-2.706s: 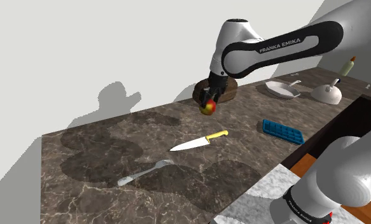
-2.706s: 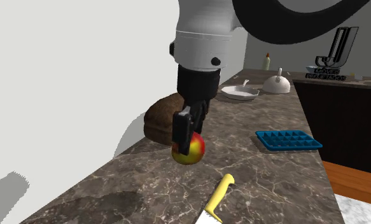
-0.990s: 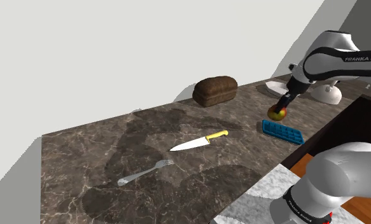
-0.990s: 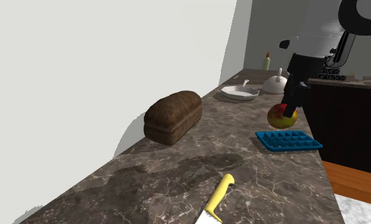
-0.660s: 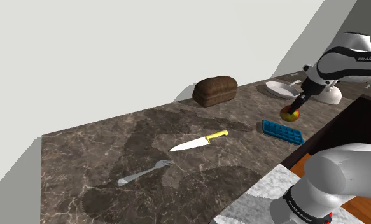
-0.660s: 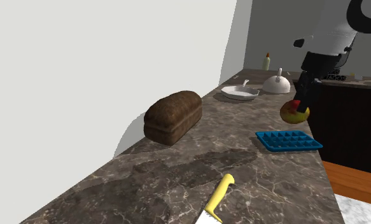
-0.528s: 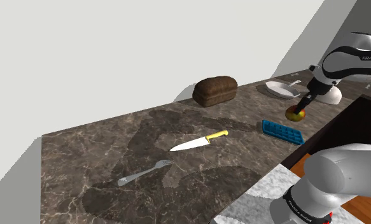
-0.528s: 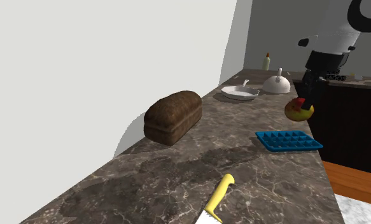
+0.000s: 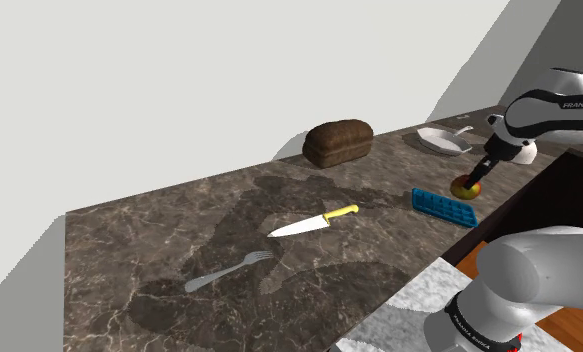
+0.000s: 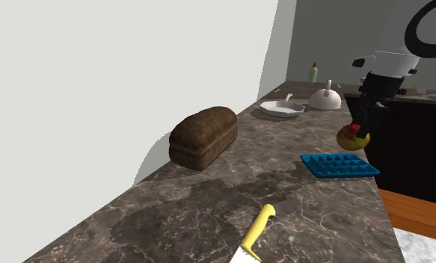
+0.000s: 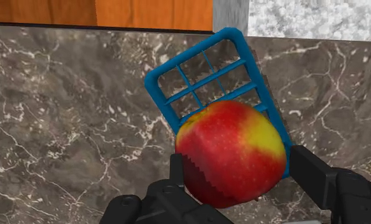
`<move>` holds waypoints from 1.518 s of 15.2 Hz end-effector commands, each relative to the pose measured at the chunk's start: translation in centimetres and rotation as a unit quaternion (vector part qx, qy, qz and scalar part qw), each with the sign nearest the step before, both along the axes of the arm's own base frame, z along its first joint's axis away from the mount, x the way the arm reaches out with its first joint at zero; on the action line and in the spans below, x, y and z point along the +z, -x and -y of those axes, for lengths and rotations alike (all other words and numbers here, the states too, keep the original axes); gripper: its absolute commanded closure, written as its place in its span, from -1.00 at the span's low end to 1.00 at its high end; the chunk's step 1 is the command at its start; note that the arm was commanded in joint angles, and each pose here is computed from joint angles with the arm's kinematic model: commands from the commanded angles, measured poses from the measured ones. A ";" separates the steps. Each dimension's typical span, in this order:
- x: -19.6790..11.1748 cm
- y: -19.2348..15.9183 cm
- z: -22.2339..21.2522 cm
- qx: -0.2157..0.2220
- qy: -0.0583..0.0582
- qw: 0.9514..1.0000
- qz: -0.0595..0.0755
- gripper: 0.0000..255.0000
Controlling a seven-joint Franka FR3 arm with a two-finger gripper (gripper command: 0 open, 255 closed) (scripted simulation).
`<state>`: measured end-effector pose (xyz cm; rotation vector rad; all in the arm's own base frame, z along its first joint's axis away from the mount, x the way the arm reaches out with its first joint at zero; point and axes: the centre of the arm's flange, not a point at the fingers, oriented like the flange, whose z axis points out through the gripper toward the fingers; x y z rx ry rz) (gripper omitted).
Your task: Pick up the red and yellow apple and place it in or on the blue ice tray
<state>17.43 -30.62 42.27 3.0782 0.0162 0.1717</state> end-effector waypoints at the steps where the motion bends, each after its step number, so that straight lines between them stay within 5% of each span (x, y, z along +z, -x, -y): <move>1: -1.1 -0.1 0.0 0.000 0.000 1.000 0.000 1.00; 9: -5.2 -0.1 0.0 0.000 0.000 1.000 0.000 1.00; 16: -5.2 -0.1 0.0 0.000 0.000 1.000 0.000 1.00; 17: -5.3 -0.1 0.0 0.000 0.000 1.000 0.000 -1.00; 23: -3.9 0.1 -0.1 0.000 0.000 1.000 0.000 -1.00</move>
